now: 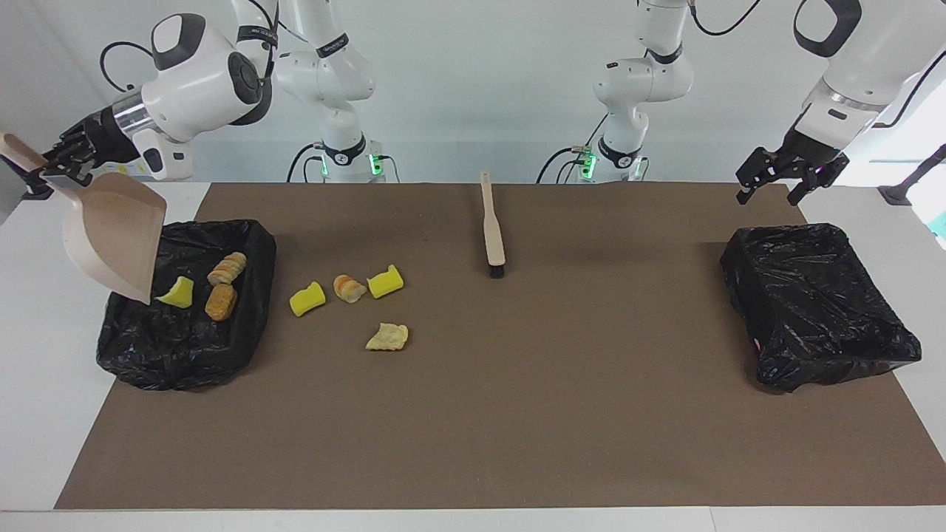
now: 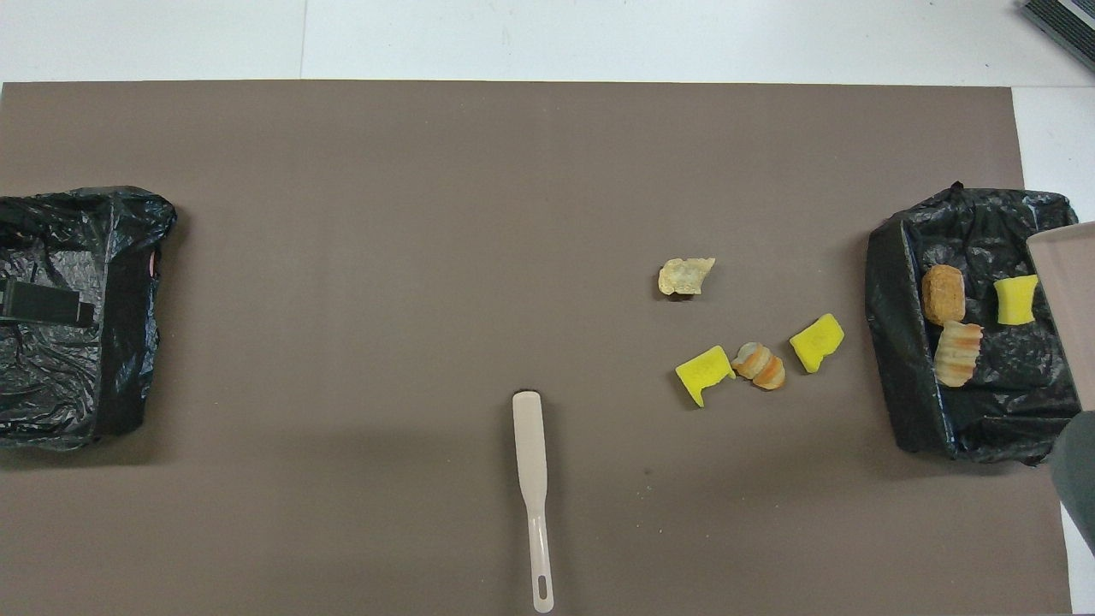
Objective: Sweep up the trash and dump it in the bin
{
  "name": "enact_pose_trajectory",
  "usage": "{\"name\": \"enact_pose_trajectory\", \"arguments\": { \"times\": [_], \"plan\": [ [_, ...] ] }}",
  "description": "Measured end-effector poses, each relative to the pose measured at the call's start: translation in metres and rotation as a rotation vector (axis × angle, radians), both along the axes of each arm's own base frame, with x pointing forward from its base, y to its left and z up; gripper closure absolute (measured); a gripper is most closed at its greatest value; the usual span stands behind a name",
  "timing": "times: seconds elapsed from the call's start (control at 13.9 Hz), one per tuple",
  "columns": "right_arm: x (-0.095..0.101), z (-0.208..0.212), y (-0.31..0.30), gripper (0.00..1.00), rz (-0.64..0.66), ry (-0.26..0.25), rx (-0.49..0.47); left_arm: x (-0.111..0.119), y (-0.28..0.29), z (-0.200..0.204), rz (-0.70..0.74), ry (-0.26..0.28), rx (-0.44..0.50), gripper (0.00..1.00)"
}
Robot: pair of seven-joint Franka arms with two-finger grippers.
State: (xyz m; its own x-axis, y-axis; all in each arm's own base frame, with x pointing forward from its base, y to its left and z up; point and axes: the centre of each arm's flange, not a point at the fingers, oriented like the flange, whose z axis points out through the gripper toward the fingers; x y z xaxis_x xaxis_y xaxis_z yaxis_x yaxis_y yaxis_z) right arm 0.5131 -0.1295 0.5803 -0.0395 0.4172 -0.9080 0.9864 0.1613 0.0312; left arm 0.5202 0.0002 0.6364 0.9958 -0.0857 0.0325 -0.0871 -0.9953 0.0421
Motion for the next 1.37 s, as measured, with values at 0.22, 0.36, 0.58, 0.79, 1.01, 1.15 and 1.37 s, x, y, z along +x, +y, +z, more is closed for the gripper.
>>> {"name": "enact_pose_trajectory", "arguments": {
  "times": [0.22, 0.36, 0.58, 0.79, 1.01, 1.15, 1.37],
  "plan": [
    [-0.005, -0.01, -0.008, 0.68, -0.065, -0.021, 0.151, 0.0, -0.01, 0.012, -0.018, -0.024, 0.002, 0.0],
    [-0.006, -0.016, -0.007, 0.68, -0.103, -0.048, 0.257, 0.0, -0.011, 0.011, -0.02, -0.023, 0.002, 0.0],
    [-0.004, -0.023, 0.006, 0.68, -0.176, -0.142, 0.375, -0.001, -0.01, 0.001, -0.016, 0.008, 0.002, 0.0],
    [-0.003, -0.034, 0.027, 0.68, -0.281, -0.21, 0.513, -0.006, -0.005, -0.019, -0.005, 0.057, 0.002, 0.0],
    [-0.002, -0.063, 0.068, 0.68, -0.478, -0.265, 0.619, -0.012, -0.004, -0.024, -0.002, 0.069, 0.002, 0.0],
    [0.003, -0.087, 0.102, 0.68, -0.615, -0.301, 0.691, -0.013, -0.006, -0.023, -0.005, 0.063, 0.003, 0.0],
    [0.01, -0.116, 0.162, 0.68, -0.803, -0.366, 0.767, -0.013, -0.008, -0.024, -0.008, 0.062, 0.003, 0.0]
  ]
}}
